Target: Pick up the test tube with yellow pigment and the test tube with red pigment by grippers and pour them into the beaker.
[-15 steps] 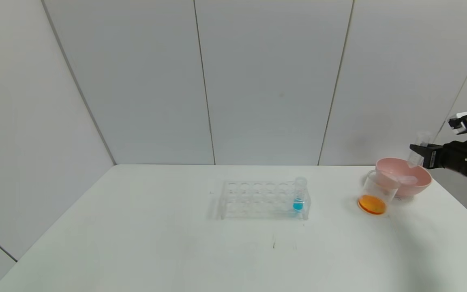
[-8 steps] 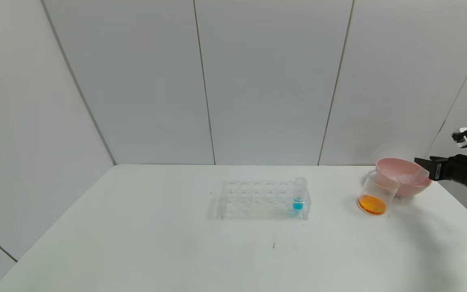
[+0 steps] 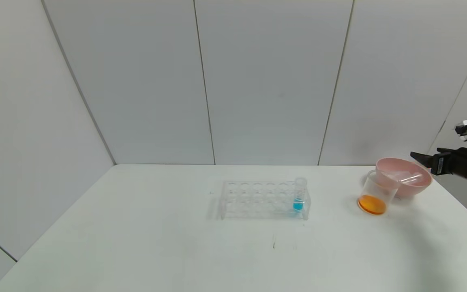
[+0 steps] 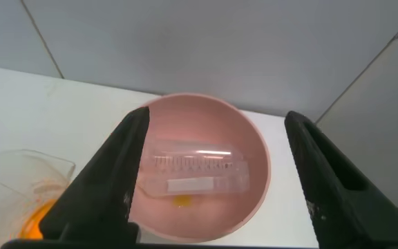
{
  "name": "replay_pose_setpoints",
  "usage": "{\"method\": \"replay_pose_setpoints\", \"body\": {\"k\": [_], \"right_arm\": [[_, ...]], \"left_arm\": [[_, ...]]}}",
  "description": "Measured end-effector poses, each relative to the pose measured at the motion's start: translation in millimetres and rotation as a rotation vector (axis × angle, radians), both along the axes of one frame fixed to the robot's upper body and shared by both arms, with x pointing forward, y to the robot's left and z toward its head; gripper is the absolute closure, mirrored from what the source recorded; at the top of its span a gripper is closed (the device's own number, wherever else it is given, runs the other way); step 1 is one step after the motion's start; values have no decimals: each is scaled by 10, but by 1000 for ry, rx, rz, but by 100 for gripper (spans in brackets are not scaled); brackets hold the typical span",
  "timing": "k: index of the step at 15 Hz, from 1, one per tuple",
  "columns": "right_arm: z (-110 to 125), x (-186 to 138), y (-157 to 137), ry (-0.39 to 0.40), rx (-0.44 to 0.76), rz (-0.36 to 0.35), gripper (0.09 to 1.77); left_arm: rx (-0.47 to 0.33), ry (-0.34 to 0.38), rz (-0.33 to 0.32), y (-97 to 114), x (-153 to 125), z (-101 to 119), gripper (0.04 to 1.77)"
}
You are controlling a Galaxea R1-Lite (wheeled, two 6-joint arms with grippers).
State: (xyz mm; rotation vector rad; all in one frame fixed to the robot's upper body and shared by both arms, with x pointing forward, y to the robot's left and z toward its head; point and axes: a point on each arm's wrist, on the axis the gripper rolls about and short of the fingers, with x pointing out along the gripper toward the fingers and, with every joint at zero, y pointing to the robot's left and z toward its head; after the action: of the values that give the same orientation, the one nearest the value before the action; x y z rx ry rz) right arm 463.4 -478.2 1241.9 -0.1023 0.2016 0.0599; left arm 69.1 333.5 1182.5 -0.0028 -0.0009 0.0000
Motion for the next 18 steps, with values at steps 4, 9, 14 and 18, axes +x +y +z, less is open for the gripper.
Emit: {"method": "replay_pose_setpoints", "body": {"k": [4,9,14,18], "right_arm": [[726,-448,183,-158,9,-9,34],[1473,-1785,736,-396,49,5,25],[1292,-3108,1350,-577,118,59,20],[654,-3663,1440,-522,147,25,18]], "left_arm": [[0,0,0,0,0,0,5],[0,0,0,0,0,0,5],[0,0,0,0,0,0,5],[0,0,0,0,0,0,5]]}}
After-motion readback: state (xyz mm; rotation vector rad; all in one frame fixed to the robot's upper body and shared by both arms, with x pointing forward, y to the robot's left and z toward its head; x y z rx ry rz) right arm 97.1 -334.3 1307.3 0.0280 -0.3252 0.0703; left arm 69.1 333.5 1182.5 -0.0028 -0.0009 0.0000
